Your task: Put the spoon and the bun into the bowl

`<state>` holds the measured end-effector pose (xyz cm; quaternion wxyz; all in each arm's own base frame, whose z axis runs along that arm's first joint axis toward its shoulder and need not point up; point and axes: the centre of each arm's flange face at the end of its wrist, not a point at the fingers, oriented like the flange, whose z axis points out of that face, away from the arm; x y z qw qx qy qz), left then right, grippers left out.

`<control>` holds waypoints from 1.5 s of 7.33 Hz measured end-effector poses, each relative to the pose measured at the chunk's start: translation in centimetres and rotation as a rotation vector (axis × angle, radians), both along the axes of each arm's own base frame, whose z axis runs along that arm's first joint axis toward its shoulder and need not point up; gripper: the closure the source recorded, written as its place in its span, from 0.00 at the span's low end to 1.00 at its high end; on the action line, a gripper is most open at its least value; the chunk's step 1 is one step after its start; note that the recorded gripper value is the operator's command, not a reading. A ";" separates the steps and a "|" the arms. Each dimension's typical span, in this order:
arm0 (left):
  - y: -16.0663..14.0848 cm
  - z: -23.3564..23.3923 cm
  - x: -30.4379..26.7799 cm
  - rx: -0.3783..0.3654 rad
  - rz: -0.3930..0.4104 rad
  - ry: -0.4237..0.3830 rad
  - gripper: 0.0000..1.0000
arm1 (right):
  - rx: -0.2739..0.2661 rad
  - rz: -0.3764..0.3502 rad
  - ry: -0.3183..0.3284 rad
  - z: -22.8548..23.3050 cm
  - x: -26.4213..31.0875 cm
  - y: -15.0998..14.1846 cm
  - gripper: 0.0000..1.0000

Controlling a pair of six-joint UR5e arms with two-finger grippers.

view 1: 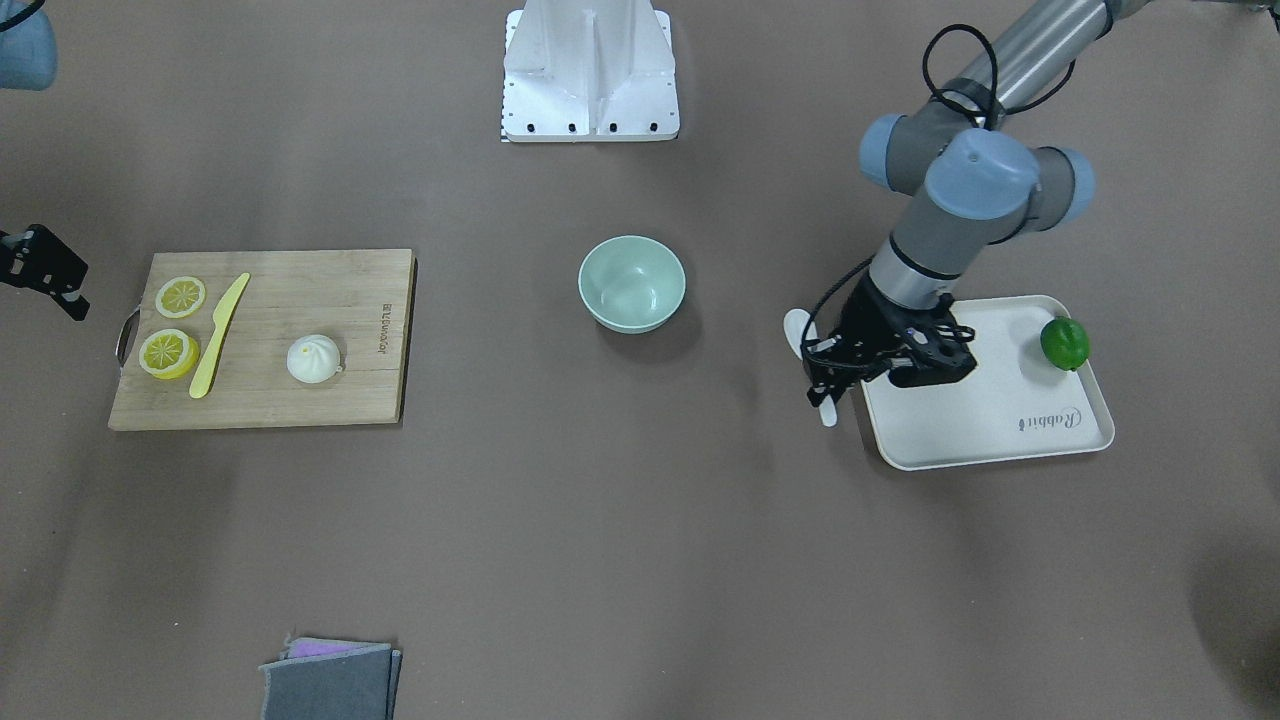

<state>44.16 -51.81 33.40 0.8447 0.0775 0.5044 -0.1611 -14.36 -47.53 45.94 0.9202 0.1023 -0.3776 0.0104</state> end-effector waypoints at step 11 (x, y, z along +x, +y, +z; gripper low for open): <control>13.7 -9.9 11.7 0.001 -0.015 0.088 0.03 | 0.001 -0.001 -0.002 -0.1 0.1 0.2 0.00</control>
